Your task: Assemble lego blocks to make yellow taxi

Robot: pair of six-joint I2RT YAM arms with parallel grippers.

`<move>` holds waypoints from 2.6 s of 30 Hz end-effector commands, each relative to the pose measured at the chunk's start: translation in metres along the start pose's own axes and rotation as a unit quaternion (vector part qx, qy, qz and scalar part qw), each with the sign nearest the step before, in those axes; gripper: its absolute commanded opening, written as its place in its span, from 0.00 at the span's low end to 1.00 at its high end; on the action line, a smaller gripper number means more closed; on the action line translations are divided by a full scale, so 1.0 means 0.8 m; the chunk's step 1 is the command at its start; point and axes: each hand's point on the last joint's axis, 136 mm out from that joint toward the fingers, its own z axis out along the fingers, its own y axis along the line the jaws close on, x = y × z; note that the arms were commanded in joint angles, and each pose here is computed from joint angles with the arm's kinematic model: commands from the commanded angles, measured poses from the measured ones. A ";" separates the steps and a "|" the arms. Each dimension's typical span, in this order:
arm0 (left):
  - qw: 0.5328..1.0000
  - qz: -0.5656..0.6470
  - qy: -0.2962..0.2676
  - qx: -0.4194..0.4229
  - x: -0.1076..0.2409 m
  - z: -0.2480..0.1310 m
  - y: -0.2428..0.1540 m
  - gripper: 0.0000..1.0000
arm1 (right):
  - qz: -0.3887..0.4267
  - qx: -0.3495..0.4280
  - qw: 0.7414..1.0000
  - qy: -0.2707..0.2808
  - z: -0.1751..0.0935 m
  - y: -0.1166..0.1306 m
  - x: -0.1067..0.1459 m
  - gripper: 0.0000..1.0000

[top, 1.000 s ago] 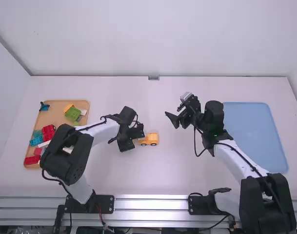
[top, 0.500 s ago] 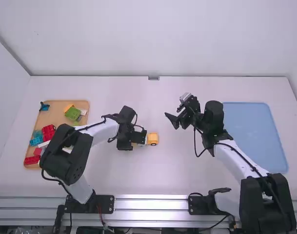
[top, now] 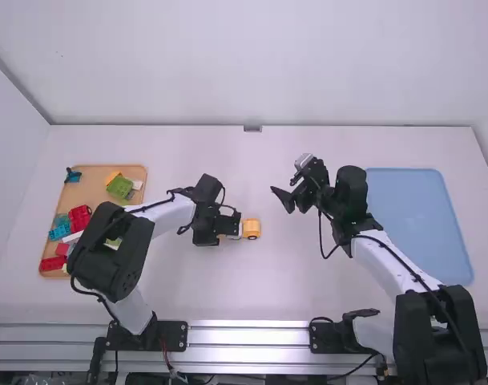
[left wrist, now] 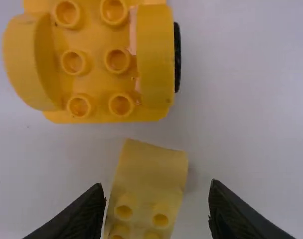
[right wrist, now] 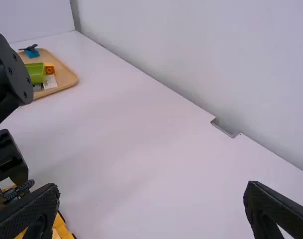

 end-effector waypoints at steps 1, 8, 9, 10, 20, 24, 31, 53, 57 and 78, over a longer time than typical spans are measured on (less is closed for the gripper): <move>1.000 -0.009 0.004 -0.002 0.001 0.000 0.006 0.56 | 0.001 -0.003 1.000 -0.001 0.000 0.001 0.000 0.98; 1.000 -0.017 0.009 -0.001 0.004 0.000 0.005 0.53 | 0.000 -0.008 1.000 -0.001 0.002 0.006 -0.001 0.98; 1.000 -0.016 0.013 -0.002 0.005 0.000 0.005 0.52 | 0.000 -0.008 1.000 -0.001 0.002 0.006 -0.001 0.98; 1.000 -0.016 0.013 -0.002 0.005 0.001 0.005 0.52 | 0.000 -0.007 1.000 -0.001 0.002 0.005 -0.001 0.98; 1.000 -0.016 0.015 -0.003 0.011 0.010 -0.003 0.47 | 0.001 -0.006 1.000 -0.001 0.001 0.004 -0.001 0.98; 1.000 -0.017 0.017 0.000 0.012 0.011 -0.006 0.50 | 0.000 -0.006 1.000 -0.001 0.001 0.004 -0.001 0.98; 1.000 -0.016 0.011 -0.001 0.011 0.013 -0.006 0.52 | 0.001 -0.009 1.000 -0.002 0.001 0.005 -0.001 0.99; 0.973 -0.230 0.006 0.001 0.009 0.013 -0.008 0.26 | -0.003 -0.006 1.000 -0.005 0.001 0.004 -0.003 0.98; 0.949 -0.314 0.008 -0.021 0.011 0.013 0.002 0.34 | -0.006 -0.003 1.000 -0.010 0.001 0.002 -0.007 0.98; 0.367 -0.928 -0.034 -0.047 0.019 0.010 0.022 0.02 | -0.012 -0.002 1.000 -0.017 0.001 0.002 -0.011 0.98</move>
